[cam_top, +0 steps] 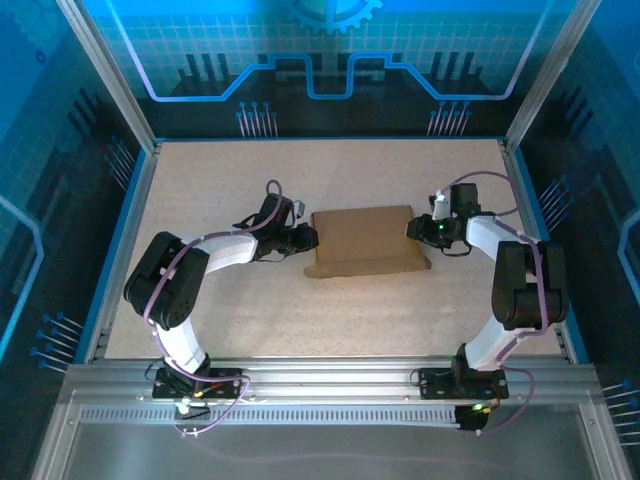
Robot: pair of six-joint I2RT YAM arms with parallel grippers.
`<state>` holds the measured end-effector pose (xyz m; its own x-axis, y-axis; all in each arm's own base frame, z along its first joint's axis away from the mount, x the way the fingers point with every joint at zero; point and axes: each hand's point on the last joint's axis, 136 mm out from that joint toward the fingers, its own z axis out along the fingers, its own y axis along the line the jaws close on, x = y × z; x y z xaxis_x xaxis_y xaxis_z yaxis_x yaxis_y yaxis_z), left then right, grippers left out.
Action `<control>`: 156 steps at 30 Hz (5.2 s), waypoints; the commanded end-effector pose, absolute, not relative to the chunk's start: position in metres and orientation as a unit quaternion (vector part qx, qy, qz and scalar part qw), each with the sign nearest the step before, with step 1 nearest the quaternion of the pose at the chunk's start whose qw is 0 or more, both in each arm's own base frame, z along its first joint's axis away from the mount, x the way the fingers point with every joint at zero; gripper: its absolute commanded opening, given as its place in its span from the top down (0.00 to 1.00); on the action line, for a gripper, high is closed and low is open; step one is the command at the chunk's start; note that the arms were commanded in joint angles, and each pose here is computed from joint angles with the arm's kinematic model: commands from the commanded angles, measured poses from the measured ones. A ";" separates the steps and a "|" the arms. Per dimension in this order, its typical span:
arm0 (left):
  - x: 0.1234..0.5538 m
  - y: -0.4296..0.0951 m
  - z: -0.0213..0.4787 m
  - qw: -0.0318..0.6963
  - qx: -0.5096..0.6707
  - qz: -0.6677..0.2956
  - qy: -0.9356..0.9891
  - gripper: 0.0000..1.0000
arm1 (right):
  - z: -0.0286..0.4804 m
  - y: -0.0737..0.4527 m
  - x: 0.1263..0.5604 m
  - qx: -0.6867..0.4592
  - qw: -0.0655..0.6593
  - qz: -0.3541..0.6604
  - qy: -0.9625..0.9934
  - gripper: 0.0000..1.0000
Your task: Fold the paper box
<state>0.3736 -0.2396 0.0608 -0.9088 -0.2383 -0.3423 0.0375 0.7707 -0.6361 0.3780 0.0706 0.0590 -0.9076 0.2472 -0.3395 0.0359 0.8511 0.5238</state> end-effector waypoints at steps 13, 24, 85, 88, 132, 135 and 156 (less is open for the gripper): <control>0.361 -0.223 0.047 0.178 -0.066 -0.329 0.925 0.56 | 0.082 0.070 0.368 0.073 0.219 0.277 0.933 0.19; 0.363 -0.222 0.034 0.161 -0.049 -0.344 0.924 0.80 | 0.085 0.074 0.362 0.060 0.219 0.288 0.930 0.16; 0.395 -0.176 0.104 0.251 -0.209 -0.496 0.805 0.01 | 0.176 0.107 0.366 0.120 0.239 0.535 0.802 0.42; 0.401 -0.175 0.104 0.238 -0.231 -0.539 0.774 0.01 | 0.186 0.109 0.367 0.117 0.239 0.552 0.790 0.44; 0.392 -0.219 0.175 0.203 -0.138 -0.701 0.669 0.52 | 0.190 0.131 0.367 0.110 0.193 0.582 0.782 0.40; 0.393 -0.217 0.174 0.205 -0.142 -0.700 0.669 0.55 | 0.187 0.130 0.368 0.116 0.190 0.578 0.785 0.33; 0.414 -0.204 0.121 0.181 -0.214 -0.606 0.744 0.58 | 0.200 0.079 0.350 -0.020 0.337 0.212 0.917 0.01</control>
